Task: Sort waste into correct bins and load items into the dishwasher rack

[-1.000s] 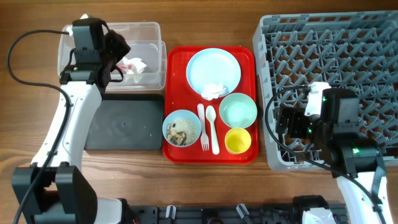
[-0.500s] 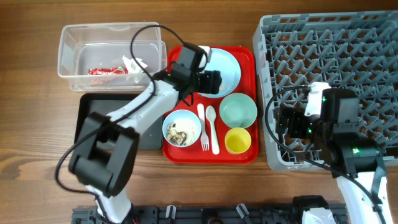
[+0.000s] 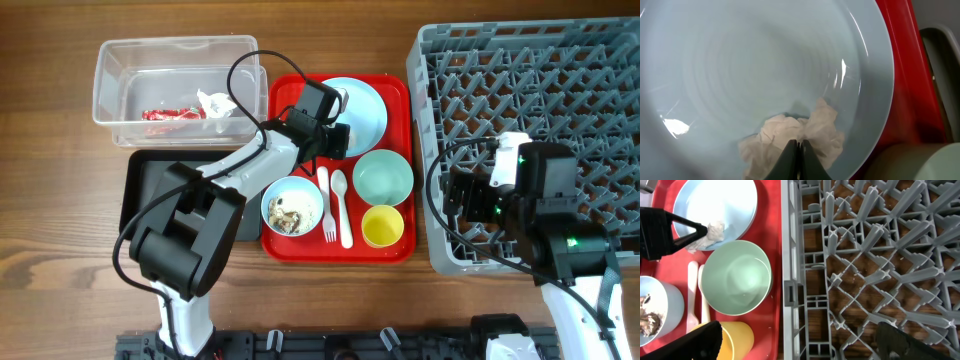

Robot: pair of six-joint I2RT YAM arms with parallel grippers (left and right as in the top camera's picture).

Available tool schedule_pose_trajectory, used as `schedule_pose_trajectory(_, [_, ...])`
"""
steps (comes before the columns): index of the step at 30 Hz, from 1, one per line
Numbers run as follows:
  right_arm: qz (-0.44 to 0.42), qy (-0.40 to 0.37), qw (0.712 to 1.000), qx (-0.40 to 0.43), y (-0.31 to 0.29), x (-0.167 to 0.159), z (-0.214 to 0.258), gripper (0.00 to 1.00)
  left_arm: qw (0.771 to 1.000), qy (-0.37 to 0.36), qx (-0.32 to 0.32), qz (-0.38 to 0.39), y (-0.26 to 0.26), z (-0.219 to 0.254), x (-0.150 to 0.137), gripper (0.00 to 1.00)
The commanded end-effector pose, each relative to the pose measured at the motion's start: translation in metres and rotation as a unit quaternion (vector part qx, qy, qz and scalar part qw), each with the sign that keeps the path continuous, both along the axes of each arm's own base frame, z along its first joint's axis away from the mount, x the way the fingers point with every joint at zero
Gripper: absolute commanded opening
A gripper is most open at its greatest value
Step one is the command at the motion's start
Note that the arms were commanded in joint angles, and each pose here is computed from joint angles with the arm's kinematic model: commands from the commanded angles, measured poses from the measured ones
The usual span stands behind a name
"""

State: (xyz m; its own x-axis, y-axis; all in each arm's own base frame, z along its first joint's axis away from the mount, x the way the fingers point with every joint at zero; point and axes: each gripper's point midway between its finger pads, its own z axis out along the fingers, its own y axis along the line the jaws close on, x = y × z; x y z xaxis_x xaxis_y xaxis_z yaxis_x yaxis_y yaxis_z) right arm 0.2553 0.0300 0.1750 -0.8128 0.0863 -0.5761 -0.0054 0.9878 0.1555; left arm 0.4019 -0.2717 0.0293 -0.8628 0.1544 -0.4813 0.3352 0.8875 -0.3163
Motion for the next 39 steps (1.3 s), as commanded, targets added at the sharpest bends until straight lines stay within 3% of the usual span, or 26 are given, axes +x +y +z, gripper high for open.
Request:
schedule_pose_trajectory(1, [0.004,-0.009,1.000,0.007,0.003,0.003,0.009,1.00,0.999,-0.045,-0.025,0.013,0.008,0.046,0.015,0.04])
schedule_pose_trajectory(7, [0.004,-0.010,1.000,0.007,0.003,0.003,0.009,0.99,0.982,-0.152,-0.069,0.089,0.077,0.161,0.043,0.04])
schedule_pose_trajectory(9, [0.004,-0.010,1.000,0.007,0.003,0.003,0.009,1.00,0.973,-0.170,-0.058,0.143,0.125,0.177,0.054,0.04])
schedule_pose_trajectory(13, [0.004,-0.010,1.000,0.007,0.003,0.003,0.009,1.00,0.959,-0.155,-0.027,0.236,0.210,0.167,0.068,0.04])
schedule_pose_trajectory(14, [0.004,-0.010,1.000,0.007,0.003,0.003,0.009,1.00,0.955,-0.149,-0.022,0.255,0.229,0.162,0.069,0.07])
schedule_pose_trajectory(17, [0.004,-0.010,1.000,0.007,0.003,0.003,0.009,1.00,0.950,-0.146,-0.017,0.276,0.250,0.160,0.071,0.52])
schedule_pose_trajectory(19, [0.004,-0.010,1.000,0.007,0.003,0.003,0.009,1.00,0.954,-0.138,-0.024,0.263,0.240,0.159,0.067,0.54])
schedule_pose_trajectory(22, [0.004,-0.010,1.000,0.007,0.003,0.003,0.009,1.00,0.975,-0.073,-0.032,0.209,0.195,0.142,0.038,0.57])
schedule_pose_trajectory(24, [0.004,-0.010,1.000,0.007,0.003,0.003,0.009,1.00,0.984,0.030,-0.011,0.173,0.154,0.113,-0.011,0.63])
schedule_pose_trajectory(28, [0.003,-0.009,1.000,0.007,0.003,0.003,0.009,1.00,0.989,0.115,0.030,0.085,0.091,0.092,-0.078,0.63])
schedule_pose_trajectory(29, [0.003,-0.009,1.000,0.007,0.003,0.003,0.009,1.00,0.987,0.123,0.050,0.094,0.083,0.085,-0.087,0.63])
schedule_pose_trajectory(31, [0.003,-0.005,1.000,0.007,0.003,0.001,0.008,1.00,0.978,0.138,0.079,0.135,0.072,0.065,-0.104,0.67])
schedule_pose_trajectory(34, [0.003,-0.002,1.000,0.007,0.003,0.000,0.006,1.00,0.973,0.168,0.094,0.131,0.052,0.039,-0.121,0.66])
schedule_pose_trajectory(38, [0.003,-0.002,1.000,0.007,0.003,0.000,0.007,1.00,0.962,0.203,0.127,0.129,0.045,0.003,-0.130,0.57])
schedule_pose_trajectory(39, [0.003,-0.002,1.000,0.007,0.003,0.000,0.007,1.00,0.961,0.208,0.132,0.128,0.044,-0.005,-0.130,0.50])
